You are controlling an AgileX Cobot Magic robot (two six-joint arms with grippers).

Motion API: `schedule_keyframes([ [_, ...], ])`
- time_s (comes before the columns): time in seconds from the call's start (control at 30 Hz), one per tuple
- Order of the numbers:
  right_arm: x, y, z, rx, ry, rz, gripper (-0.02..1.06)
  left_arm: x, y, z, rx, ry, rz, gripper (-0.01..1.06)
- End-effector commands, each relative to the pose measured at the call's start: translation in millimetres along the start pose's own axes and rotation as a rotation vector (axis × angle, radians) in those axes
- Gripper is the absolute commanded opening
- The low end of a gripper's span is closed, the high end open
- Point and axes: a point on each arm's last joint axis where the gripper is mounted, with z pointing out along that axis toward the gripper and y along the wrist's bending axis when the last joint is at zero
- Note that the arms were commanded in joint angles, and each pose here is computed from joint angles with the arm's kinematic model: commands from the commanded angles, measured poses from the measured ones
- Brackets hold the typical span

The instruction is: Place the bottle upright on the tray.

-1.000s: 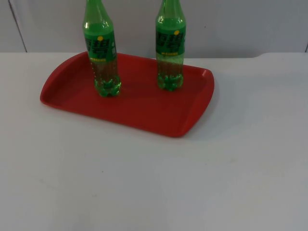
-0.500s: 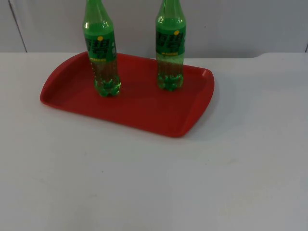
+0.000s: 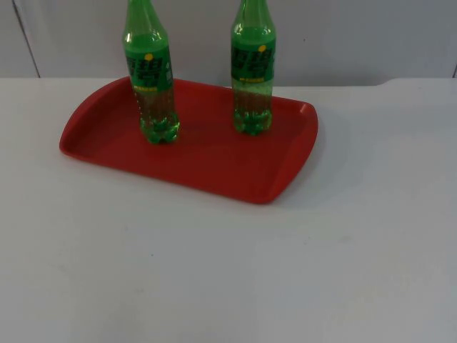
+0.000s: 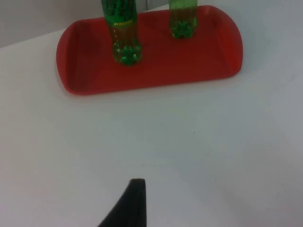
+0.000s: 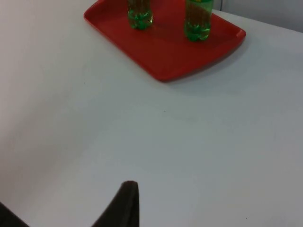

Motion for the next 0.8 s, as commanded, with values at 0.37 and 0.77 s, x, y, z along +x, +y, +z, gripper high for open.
schedule_keyframes([
  [0.37, 1.3, -0.6, 0.8, 0.007, 0.001, -0.001, 1.05, 1.0, 0.7, 0.5, -0.001, -0.001, 0.006, 1.05],
  [0.77, 1.3, 0.9, 0.9, 0.128, 0.001, 0.066, 1.05, 1.0, 0.7, 0.5, -0.001, -0.001, 0.006, 1.05],
])
